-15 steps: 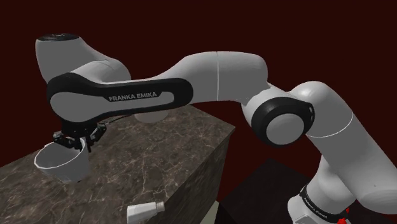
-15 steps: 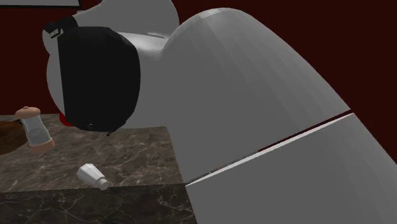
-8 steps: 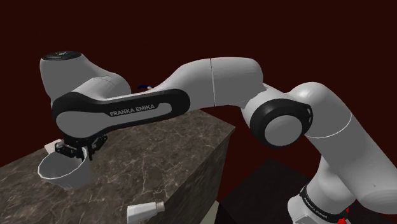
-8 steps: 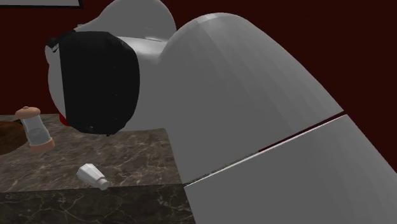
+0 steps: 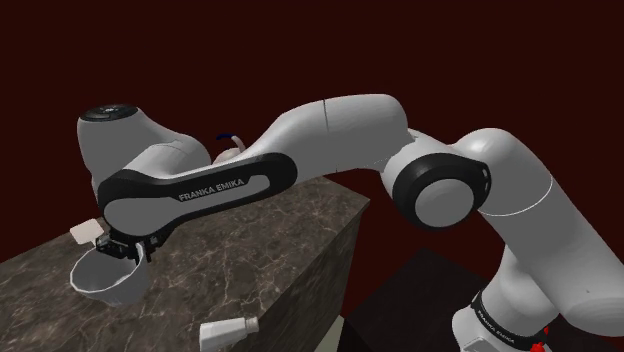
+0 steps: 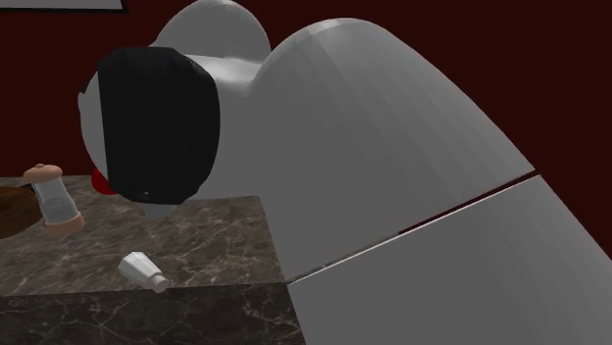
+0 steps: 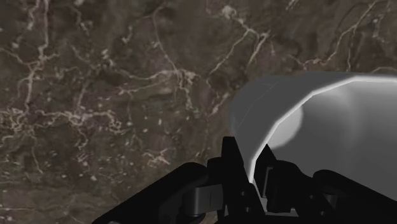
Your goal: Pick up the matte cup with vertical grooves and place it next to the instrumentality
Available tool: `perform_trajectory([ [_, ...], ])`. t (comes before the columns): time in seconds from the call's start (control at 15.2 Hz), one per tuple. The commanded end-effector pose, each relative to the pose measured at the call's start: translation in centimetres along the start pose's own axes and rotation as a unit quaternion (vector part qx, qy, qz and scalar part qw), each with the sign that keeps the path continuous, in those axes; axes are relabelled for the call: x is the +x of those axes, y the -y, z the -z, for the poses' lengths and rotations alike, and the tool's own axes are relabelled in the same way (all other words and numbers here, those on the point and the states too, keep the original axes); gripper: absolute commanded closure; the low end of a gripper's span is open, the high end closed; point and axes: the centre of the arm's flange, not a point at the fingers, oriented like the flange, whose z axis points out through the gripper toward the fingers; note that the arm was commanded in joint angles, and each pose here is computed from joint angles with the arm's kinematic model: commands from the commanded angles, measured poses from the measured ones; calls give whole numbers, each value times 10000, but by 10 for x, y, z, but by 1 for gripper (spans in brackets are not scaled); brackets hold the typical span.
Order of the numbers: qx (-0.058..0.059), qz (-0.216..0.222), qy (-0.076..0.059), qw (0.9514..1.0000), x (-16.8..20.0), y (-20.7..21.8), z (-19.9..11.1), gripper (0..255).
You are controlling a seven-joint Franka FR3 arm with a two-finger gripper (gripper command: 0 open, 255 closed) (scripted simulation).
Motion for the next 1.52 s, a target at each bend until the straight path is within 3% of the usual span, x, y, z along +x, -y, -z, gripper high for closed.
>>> perform_trajectory([
  [0.0, 5, 0, -4, 10000, 0, 0, 0, 255],
  [0.33, 5, 0, -4, 10000, 0, 0, 0, 255],
  [0.4, 6, 0, -4, 10000, 0, 0, 0, 0],
  [0.73, 5, 0, -4, 10000, 0, 0, 0, 0],
  [0.99, 5, 0, -4, 10000, 0, 0, 50, 0],
  [1.45, 5, 0, -4, 10000, 0, 0, 50, 0],
])
